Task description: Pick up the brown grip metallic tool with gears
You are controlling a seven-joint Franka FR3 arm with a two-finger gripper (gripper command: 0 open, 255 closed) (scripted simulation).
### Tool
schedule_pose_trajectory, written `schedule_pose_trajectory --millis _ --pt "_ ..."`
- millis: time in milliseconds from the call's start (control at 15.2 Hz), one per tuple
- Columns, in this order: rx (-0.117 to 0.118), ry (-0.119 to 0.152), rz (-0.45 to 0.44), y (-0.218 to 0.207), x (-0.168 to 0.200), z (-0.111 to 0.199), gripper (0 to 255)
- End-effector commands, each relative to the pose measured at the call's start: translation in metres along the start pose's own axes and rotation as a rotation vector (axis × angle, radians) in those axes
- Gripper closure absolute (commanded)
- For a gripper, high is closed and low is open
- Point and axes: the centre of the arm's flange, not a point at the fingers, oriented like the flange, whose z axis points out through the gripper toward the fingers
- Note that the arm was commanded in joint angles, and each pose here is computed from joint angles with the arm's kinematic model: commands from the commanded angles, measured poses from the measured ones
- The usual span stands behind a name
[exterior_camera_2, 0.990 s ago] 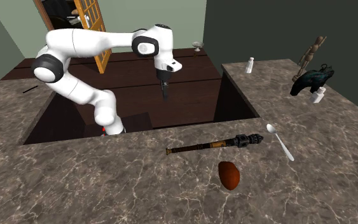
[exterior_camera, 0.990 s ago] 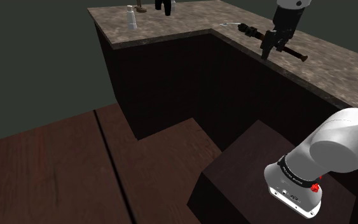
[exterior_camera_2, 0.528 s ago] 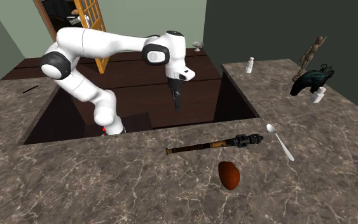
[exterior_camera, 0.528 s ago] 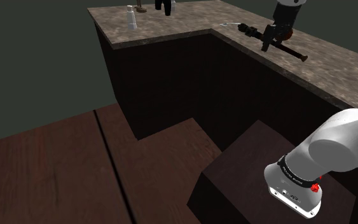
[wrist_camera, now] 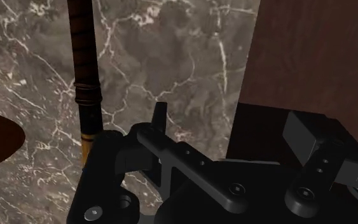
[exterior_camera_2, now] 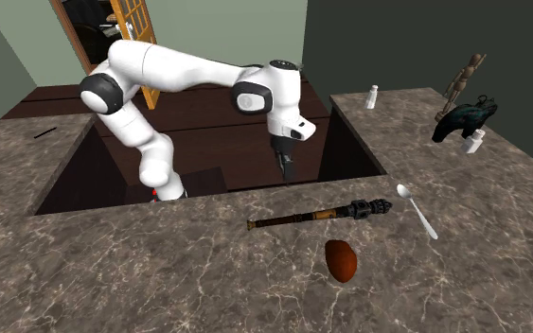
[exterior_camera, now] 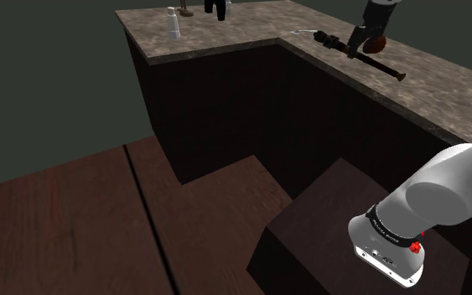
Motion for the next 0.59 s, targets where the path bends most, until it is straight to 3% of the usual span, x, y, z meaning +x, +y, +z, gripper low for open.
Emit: schedule_pose_trajectory --millis 0,528 --pt "-0.001 0.010 0.003 0.022 0.012 0.003 0" --pt "0.001 0.048 0.017 0.112 0.060 0.018 0"
